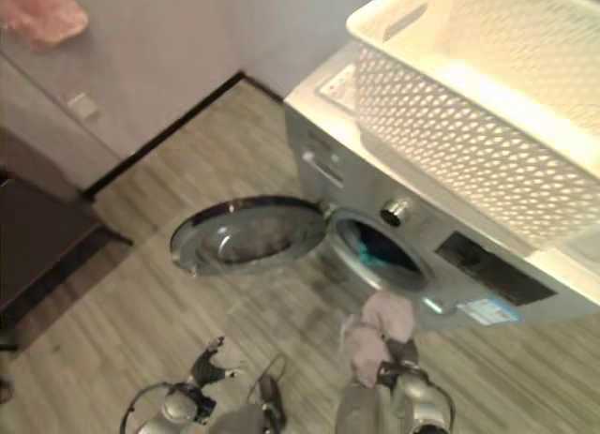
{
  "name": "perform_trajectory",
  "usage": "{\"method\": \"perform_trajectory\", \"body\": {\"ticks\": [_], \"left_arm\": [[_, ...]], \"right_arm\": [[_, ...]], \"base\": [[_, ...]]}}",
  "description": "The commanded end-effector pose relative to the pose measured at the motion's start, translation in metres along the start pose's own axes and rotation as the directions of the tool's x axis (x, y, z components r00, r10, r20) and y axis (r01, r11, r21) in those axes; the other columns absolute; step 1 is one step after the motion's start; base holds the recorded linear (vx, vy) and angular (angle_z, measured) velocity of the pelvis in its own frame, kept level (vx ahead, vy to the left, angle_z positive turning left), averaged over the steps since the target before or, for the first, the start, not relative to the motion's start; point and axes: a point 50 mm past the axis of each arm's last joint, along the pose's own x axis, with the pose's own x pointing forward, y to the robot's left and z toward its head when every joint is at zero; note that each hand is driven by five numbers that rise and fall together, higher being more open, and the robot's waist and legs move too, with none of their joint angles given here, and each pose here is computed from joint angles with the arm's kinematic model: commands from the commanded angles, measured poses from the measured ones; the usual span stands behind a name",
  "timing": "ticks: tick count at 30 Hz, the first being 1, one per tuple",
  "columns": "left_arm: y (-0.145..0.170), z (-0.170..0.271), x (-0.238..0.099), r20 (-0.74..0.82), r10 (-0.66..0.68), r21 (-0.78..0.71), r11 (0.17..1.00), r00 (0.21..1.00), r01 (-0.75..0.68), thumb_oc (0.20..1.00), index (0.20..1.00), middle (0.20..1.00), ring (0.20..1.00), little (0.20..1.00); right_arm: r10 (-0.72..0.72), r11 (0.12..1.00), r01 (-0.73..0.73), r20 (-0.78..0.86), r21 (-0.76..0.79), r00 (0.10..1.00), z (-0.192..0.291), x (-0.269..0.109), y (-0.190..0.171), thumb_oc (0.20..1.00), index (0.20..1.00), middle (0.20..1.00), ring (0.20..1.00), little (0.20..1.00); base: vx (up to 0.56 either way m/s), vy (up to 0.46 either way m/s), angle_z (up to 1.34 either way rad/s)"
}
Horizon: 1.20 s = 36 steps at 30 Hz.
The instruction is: Grab the laundry basket,head to the washer,open it,put in the laundry and shut it.
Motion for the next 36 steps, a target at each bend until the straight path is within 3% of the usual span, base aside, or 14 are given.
{"method": "perform_trajectory", "body": {"ticks": [1, 9, 18, 24, 31, 35, 36], "left_arm": [[0.001, 0.010, 0.003, 0.056, 0.056, -0.048, 0.997, 0.997, -0.053, 1.000, 1.000, 1.000, 1.000, 1.000], [-0.019, 0.035, 0.008, 0.129, 0.022, -0.082, 0.997, 0.991, -0.012, 1.000, 1.000, 1.000, 1.000, 1.000], [-0.026, 0.081, 0.011, 0.315, -0.014, -0.079, 0.996, 0.949, 0.040, 1.000, 1.000, 1.000, 1.000, 1.000], [-0.026, 0.089, 0.010, 0.354, -0.044, -0.028, 0.998, 0.934, 0.058, 1.000, 1.000, 1.000, 1.000, 1.000], [-0.027, 0.093, 0.011, 0.362, -0.061, -0.019, 0.997, 0.930, 0.072, 1.000, 1.000, 1.000, 1.000, 1.000], [-0.026, 0.099, 0.010, 0.388, -0.073, -0.021, 0.996, 0.919, 0.089, 1.000, 1.000, 1.000, 1.000, 1.000], [-0.025, 0.104, 0.009, 0.409, -0.081, -0.021, 0.995, 0.909, 0.098, 1.000, 1.000, 1.000, 1.000, 1.000]], "right_arm": [[-0.085, 0.983, 0.077, 0.045, 0.168, 0.995, 0.018, 0.008, 0.010, 0.200, 0.200, 0.200, 0.200, 0.200], [-0.189, 0.949, 0.155, 0.103, 0.274, 0.977, 0.067, 0.027, 0.018, 0.200, 0.200, 0.200, 0.200, 0.200], [-0.321, 0.899, 0.208, 0.258, 0.385, 0.911, 0.161, 0.036, 0.008, 0.200, 0.200, 0.200, 0.200, 0.200], [-0.321, 0.875, 0.105, 0.403, 0.473, 0.857, 0.233, 0.026, 0.016, 0.200, 0.200, 0.200, 0.200, 0.200], [-0.265, 0.848, -0.049, 0.502, 0.528, 0.823, 0.274, 0.013, 0.037, 0.200, 0.200, 0.200, 0.200, 0.200], [-0.329, 0.769, -0.138, 0.571, 0.624, 0.752, 0.323, -0.008, 0.027, 0.200, 0.200, 0.200, 0.200, 0.200], [-0.393, 0.698, -0.189, 0.591, 0.690, 0.704, 0.350, -0.022, 0.010, 0.200, 0.200, 0.200, 0.200, 0.200]], "base": [[-0.07, 0.053, 0.22], [-0.05, 0.039, 0.03], [-0.04, -0.020, 0.03], [-0.02, -0.015, 0.02], [0.01, -0.049, 0.02], [0.01, -0.075, 0.06], [0.00, -0.054, 0.16]]}}
